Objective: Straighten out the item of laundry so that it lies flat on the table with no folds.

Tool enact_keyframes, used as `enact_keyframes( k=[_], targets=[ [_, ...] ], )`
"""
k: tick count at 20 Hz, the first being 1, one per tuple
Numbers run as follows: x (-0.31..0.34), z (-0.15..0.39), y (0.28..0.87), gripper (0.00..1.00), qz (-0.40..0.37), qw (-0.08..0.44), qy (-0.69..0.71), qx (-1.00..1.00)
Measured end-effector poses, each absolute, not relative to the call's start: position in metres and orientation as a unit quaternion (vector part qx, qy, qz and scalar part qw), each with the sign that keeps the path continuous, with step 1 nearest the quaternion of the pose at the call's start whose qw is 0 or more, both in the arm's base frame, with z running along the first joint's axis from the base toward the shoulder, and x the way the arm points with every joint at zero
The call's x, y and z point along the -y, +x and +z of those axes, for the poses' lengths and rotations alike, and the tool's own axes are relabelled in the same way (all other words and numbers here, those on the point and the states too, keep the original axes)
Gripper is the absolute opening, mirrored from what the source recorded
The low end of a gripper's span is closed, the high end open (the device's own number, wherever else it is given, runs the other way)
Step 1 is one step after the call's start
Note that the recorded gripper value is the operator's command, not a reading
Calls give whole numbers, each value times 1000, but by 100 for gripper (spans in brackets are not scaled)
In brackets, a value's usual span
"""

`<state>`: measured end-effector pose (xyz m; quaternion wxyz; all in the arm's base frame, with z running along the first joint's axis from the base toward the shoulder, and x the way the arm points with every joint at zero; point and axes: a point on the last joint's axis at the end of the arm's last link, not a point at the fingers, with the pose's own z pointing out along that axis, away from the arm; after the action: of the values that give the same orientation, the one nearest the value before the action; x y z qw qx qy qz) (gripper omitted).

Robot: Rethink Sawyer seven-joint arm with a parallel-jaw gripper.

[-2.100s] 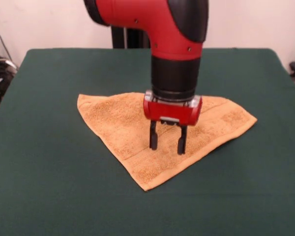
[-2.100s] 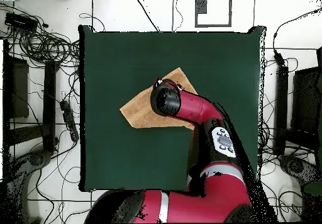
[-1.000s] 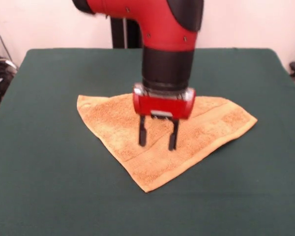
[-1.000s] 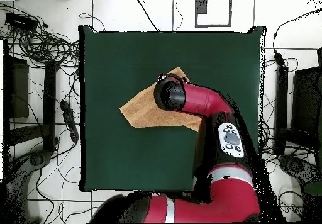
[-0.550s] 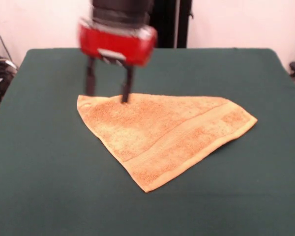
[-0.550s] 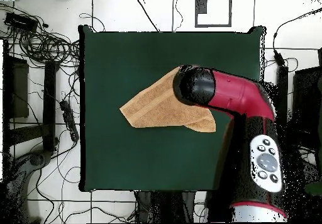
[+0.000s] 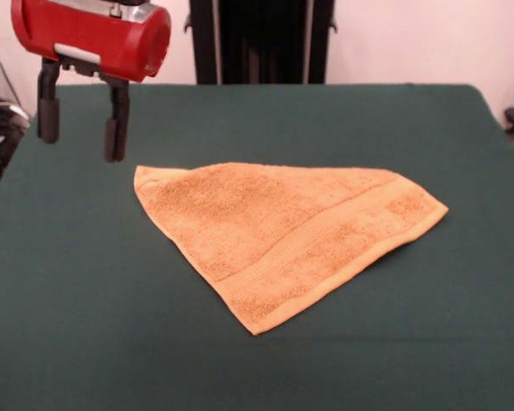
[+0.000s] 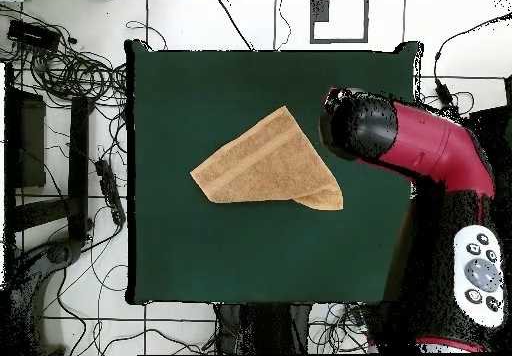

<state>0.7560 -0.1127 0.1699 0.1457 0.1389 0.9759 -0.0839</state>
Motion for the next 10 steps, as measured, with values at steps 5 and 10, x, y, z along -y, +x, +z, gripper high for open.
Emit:
enact_keyframes(
  k=[5,10],
  targets=[
    [89,148,736,100,-73,143,137,-978],
    [42,124,717,100,-59,142,121,-981]
  ],
)
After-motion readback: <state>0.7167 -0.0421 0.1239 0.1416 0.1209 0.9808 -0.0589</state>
